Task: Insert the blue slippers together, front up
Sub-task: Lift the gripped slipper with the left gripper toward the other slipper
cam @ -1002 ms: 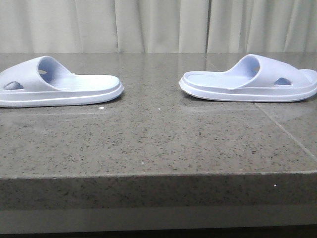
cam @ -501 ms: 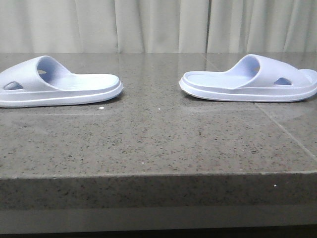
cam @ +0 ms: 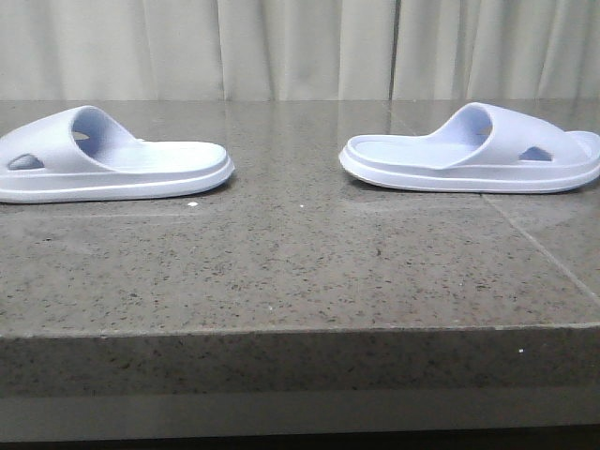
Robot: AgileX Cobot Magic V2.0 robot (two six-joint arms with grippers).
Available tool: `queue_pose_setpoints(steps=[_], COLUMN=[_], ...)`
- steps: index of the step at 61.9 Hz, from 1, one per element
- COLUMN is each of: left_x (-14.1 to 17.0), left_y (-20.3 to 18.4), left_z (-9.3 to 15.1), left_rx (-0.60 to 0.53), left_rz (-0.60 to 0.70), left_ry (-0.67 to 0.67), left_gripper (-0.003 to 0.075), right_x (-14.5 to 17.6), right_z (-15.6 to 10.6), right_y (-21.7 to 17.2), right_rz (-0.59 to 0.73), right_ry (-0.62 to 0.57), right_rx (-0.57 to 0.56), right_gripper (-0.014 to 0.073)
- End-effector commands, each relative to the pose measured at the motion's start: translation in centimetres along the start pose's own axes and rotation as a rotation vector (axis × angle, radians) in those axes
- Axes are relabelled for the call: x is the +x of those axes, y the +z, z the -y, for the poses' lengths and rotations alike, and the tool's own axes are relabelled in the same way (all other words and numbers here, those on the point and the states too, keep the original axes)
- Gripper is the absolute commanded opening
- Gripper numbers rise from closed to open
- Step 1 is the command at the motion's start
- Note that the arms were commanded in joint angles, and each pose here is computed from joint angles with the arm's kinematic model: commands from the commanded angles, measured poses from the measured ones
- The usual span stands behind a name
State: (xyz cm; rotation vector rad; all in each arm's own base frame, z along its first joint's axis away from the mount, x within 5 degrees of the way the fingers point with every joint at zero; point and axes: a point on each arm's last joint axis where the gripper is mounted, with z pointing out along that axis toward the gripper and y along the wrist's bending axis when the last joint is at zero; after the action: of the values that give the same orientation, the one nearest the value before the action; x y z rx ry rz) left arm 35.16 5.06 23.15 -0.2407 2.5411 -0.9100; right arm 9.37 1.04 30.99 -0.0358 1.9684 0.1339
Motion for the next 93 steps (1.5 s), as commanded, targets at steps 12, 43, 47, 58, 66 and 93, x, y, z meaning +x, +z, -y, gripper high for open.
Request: queue_pose_setpoints(steps=[12,43,47,58,66,93], left_x=[-0.2,-0.1,-0.3,-0.5,-0.2,8.0], left_y=[0.6,1.2,1.1,-0.3,-2.3,-6.9], left_z=[3.2,4.0,4.4,6.6,8.7,12.2], left_rx=[0.08,0.097,0.137,0.265,0.336,0.488], left_rz=[-0.008,-0.01,0.012,0.063,0.107,0.218], left_ry=[0.071,0.081,0.05,0.082,0.139,0.215], left_gripper=[0.0281,-0.002,-0.002,-0.002,-0.002,-0.002], right_x=[-1.4,-1.4,-1.4,-1.4,-1.4,-1.4], right_z=[0.1,0.1,0.1,0.1,0.1,0.1], right_y=[-0.2,-0.2,-0.2,-0.2,-0.2,-0.2], right_rz=[0.084,0.084,0.084,0.084,0.084,0.084], right_ry=[-0.004,-0.004,-0.004,-0.004,-0.004,-0.004], right_rx=[0.011,0.011,0.011,0.011,0.011,0.011], right_gripper=[0.0395,0.0395,0.0395,0.0395,0.0395,0.0395])
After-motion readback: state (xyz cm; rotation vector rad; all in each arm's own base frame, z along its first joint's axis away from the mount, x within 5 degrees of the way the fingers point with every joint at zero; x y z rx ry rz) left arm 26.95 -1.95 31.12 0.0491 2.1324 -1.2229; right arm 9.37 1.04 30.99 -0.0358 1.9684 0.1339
